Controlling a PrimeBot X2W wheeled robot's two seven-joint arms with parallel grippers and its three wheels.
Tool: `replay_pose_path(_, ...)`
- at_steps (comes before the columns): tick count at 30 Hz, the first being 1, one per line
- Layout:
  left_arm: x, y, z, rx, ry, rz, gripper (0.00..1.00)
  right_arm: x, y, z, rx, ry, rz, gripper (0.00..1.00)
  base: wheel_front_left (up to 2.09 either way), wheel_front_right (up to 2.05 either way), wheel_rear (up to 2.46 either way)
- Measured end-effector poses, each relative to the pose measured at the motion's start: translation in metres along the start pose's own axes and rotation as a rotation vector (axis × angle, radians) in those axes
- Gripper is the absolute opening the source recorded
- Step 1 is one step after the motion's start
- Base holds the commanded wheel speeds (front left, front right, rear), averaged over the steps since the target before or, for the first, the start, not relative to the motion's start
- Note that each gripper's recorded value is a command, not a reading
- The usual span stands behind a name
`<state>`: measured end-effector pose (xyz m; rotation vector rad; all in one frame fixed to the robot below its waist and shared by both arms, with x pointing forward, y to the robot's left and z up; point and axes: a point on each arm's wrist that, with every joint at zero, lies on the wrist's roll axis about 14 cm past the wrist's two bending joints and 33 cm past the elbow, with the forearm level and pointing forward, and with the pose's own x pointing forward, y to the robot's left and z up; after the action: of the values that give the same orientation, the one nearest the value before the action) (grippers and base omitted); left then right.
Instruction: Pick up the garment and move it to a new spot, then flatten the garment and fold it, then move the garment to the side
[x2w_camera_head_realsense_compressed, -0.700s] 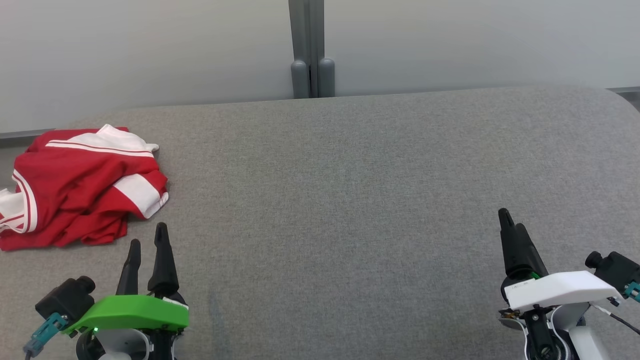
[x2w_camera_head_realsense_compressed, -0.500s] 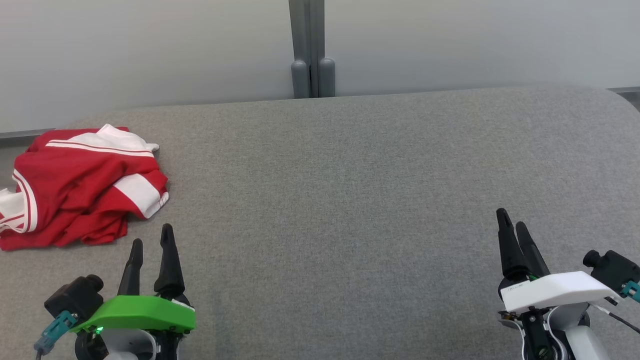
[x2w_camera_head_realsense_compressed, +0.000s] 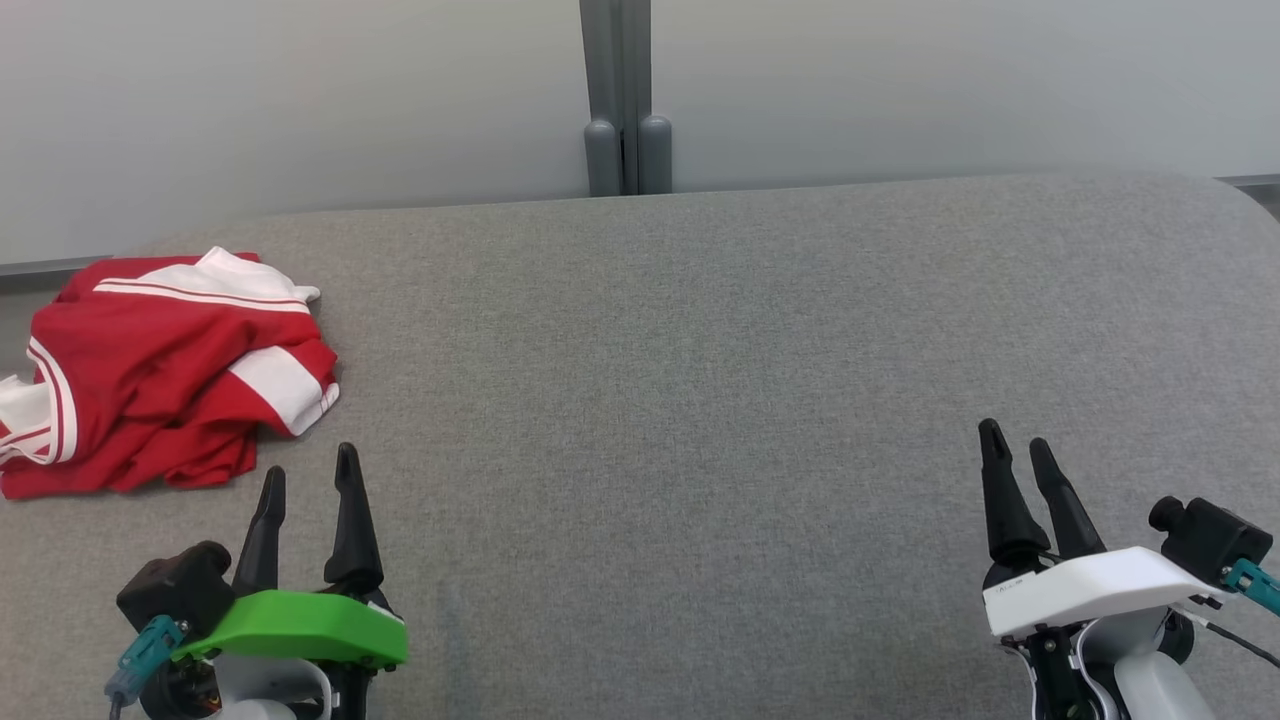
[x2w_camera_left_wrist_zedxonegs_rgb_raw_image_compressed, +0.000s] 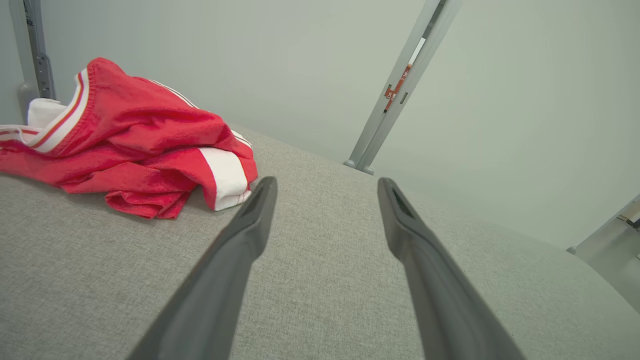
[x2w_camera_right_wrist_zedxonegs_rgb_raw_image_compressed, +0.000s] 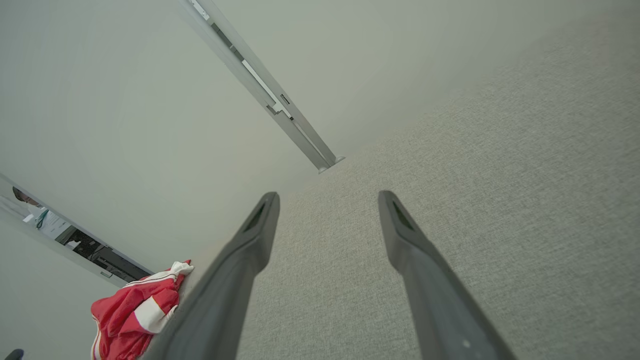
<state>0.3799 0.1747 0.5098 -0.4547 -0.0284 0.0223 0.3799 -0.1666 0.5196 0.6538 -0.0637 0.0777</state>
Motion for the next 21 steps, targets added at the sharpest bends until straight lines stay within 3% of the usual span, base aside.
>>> replay_pose_path(21,-0.003,-0.004,-0.005,0.193,-0.012,-0.028,1.00,-0.001,0.012,-0.004,-0.178,-0.007,0.056,1.00,0.00,0.00,0.00)
